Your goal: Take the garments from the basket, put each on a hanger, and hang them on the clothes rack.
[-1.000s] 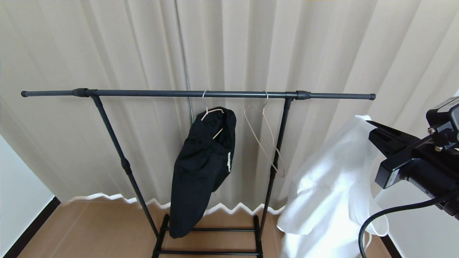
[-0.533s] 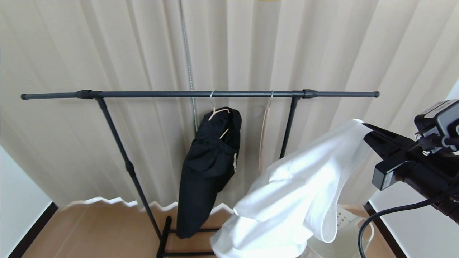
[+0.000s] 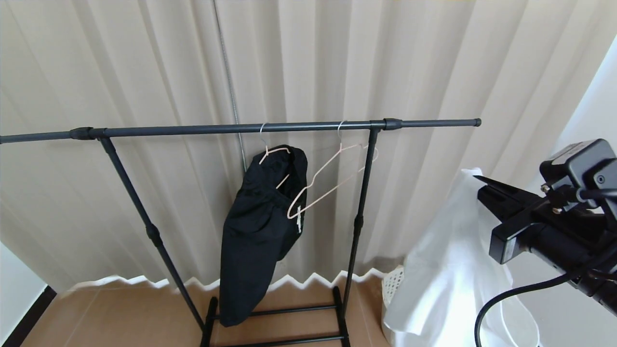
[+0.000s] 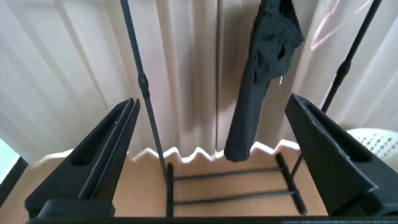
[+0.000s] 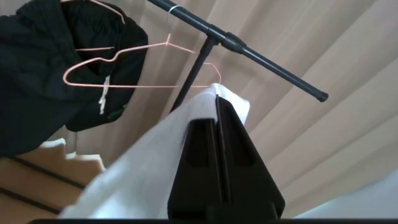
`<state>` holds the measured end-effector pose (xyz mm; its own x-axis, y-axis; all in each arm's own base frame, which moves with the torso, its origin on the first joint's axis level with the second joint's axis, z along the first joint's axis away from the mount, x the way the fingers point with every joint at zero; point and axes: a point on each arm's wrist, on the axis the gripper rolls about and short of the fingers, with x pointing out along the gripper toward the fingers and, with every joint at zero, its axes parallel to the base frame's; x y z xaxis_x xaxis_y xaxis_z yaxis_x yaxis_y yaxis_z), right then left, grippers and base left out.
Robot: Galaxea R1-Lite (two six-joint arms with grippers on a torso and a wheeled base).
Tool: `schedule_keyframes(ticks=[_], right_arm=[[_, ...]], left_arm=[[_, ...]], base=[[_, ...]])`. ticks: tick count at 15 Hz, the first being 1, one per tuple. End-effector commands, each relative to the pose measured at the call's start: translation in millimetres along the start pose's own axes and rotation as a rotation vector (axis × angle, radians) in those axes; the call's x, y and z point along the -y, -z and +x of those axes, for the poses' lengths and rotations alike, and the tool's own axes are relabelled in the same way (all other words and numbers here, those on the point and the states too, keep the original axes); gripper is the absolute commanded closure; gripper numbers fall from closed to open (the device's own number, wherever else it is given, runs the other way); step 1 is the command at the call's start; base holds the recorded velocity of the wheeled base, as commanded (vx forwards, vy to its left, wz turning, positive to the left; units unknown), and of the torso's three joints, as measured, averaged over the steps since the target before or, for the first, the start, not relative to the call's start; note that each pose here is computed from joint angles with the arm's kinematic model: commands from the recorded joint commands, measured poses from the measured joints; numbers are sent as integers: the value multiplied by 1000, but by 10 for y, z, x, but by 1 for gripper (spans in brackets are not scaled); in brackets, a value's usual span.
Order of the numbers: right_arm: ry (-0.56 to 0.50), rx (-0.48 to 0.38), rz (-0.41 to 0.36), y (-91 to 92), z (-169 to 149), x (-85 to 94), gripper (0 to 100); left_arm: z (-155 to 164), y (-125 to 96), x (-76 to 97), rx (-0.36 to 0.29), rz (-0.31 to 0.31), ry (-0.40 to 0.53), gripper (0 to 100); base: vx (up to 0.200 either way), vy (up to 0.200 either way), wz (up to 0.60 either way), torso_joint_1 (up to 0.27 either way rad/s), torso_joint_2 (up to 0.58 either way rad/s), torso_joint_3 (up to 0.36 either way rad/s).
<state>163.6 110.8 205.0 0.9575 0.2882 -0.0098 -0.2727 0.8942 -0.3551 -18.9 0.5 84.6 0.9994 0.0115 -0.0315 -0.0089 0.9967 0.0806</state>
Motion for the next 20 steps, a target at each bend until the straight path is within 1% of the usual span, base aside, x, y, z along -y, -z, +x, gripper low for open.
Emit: schedule_keyframes(ticks=[1, 2, 3, 4, 5, 6, 7, 8, 9, 10, 11, 12, 13, 14, 15, 16, 17, 18, 19, 20], right_arm=[[-15, -80, 106, -121, 130, -22, 100], [-25, -162, 171, -192, 156, -4, 100], [-40, -258, 271, -297, 187, 0, 100], [-49, -301, 336, -382, 198, -11, 100], [-54, -364, 414, -465, 222, -37, 100], [-48, -433, 518, -583, 263, -57, 100], [-48, -452, 540, -592, 320, -97, 100], [-49, -474, 538, -549, 391, -147, 100], [-49, -476, 537, -546, 395, -150, 100], [-44, -512, 544, -466, 498, -230, 100], [-46, -512, 553, -448, 543, -272, 100], [-63, -490, 575, -431, 638, -406, 100], [-68, -478, 586, -425, 669, -450, 100], [-91, -453, 603, -455, 676, -530, 100], [-108, -436, 633, -501, 661, -579, 100], [-109, -429, 662, -526, 654, -596, 100], [-116, -424, 672, -551, 642, -627, 100], [-121, -419, 680, -576, 632, -644, 100], [-125, -412, 700, -606, 625, -650, 100], [-118, -411, 718, -611, 630, -650, 100]], left_arm=[[292, -517, -27, -169, -67, 52, 0], [432, -704, -37, -205, -118, 57, 0], [612, -859, -31, -256, -160, 81, 0], [716, -931, -15, -283, -178, 105, 0], [858, -1017, 26, -321, -202, 147, 0], [1107, -1169, 162, -377, -242, 216, 0], [1241, -1221, 285, -414, -244, 243, 0], [1348, -1217, 444, -460, -232, 277, 0], [1352, -1212, 457, -465, -231, 280, 0], [1476, -1192, 749, -521, -204, 357, 0], [1532, -1166, 853, -536, -189, 377, 0], [1662, -1097, 1041, -552, -166, 412, 0], [1704, -1068, 1133, -551, -159, 433, 0], [1757, -1011, 1303, -550, -143, 477, 0], [1763, -982, 1422, -549, -130, 514, 0], [1778, -972, 1550, -549, -118, 550, 0], [1790, -967, 1683, -548, -108, 581, 0], [1800, -975, 1772, -541, -105, 602, 0], [1809, -986, 1948, -523, -100, 633, 0], [1839, -974, 2073, -512, -96, 638, 0]], base=[[0, 0, 0, 0, 0, 0], [0, 0, 0, 0, 0, 0], [0, 0, 0, 0, 0, 0], [0, 0, 0, 0, 0, 0], [0, 0, 0, 0, 0, 0], [0, 0, 0, 0, 0, 0], [0, 0, 0, 0, 0, 0], [0, 0, 0, 0, 0, 0], [0, 0, 0, 0, 0, 0], [0, 0, 0, 0, 0, 0], [0, 0, 0, 0, 0, 0], [0, 0, 0, 0, 0, 0], [0, 0, 0, 0, 0, 0], [0, 0, 0, 0, 0, 0], [0, 0, 0, 0, 0, 0], [0, 0, 0, 0, 0, 0], [0, 0, 0, 0, 0, 0], [0, 0, 0, 0, 0, 0], [0, 0, 0, 0, 0, 0], [0, 0, 0, 0, 0, 0]])
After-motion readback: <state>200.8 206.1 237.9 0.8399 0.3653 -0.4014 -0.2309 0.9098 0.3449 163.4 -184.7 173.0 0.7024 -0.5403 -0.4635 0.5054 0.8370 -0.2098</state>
